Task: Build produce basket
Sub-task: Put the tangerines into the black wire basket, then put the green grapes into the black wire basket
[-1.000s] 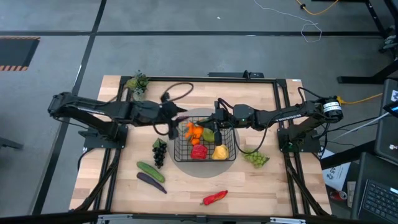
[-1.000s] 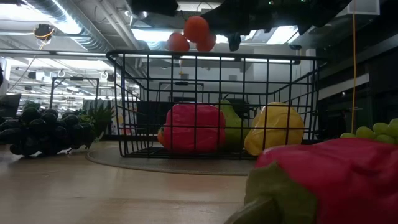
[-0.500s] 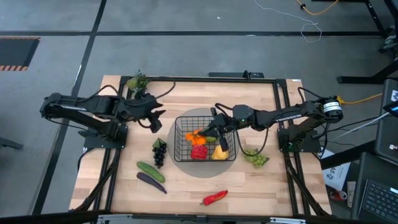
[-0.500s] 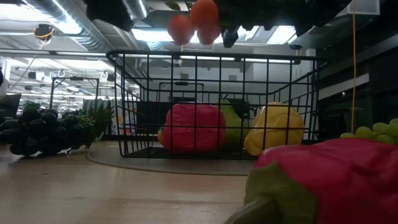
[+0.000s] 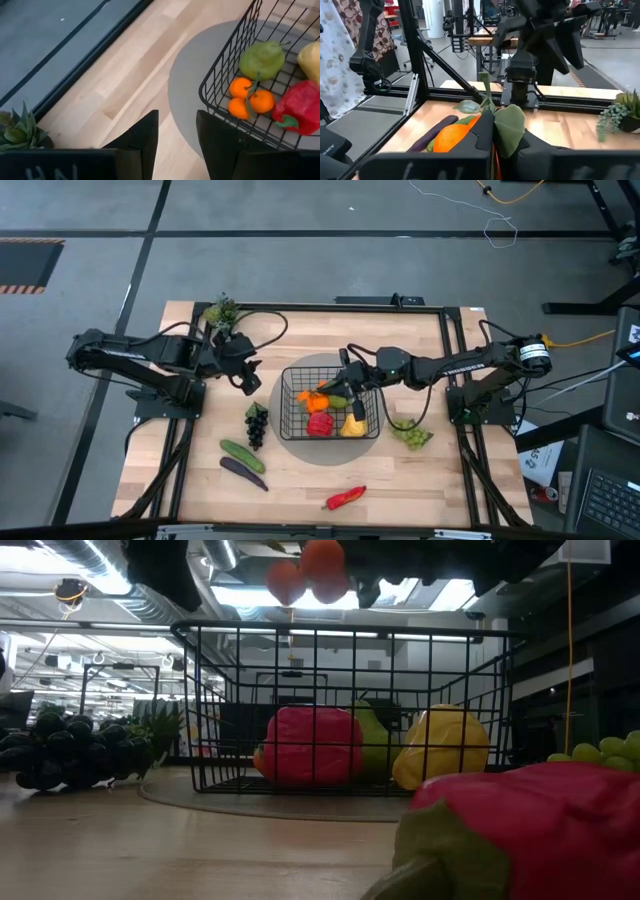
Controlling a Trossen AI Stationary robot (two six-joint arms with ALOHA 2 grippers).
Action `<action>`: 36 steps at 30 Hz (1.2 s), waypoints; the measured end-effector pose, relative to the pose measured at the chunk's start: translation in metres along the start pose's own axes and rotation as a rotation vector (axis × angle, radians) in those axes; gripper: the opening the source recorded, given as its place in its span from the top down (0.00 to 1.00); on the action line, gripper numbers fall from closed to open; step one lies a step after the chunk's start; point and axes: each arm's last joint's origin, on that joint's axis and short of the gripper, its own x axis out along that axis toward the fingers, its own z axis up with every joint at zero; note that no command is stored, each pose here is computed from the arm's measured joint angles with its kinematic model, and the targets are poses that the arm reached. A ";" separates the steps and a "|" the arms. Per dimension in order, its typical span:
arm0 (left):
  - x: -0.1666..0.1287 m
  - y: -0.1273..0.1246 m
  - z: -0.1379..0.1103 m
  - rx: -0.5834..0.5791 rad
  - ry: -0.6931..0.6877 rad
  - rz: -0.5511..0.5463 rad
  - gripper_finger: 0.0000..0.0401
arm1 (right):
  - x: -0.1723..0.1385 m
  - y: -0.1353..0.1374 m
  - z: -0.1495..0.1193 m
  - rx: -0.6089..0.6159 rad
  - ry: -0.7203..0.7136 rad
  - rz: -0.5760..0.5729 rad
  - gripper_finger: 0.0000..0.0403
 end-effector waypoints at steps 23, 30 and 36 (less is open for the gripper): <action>0.000 -0.001 0.000 -0.004 0.009 -0.010 0.68 | 0.000 -0.001 0.003 -0.055 -0.032 -0.062 0.55; 0.000 0.000 -0.005 -0.027 0.081 -0.049 0.68 | 0.000 -0.001 0.000 0.000 0.000 -0.060 0.55; 0.000 0.001 -0.008 -0.043 0.102 -0.036 0.68 | 0.000 -0.002 0.002 0.060 0.008 -0.060 0.55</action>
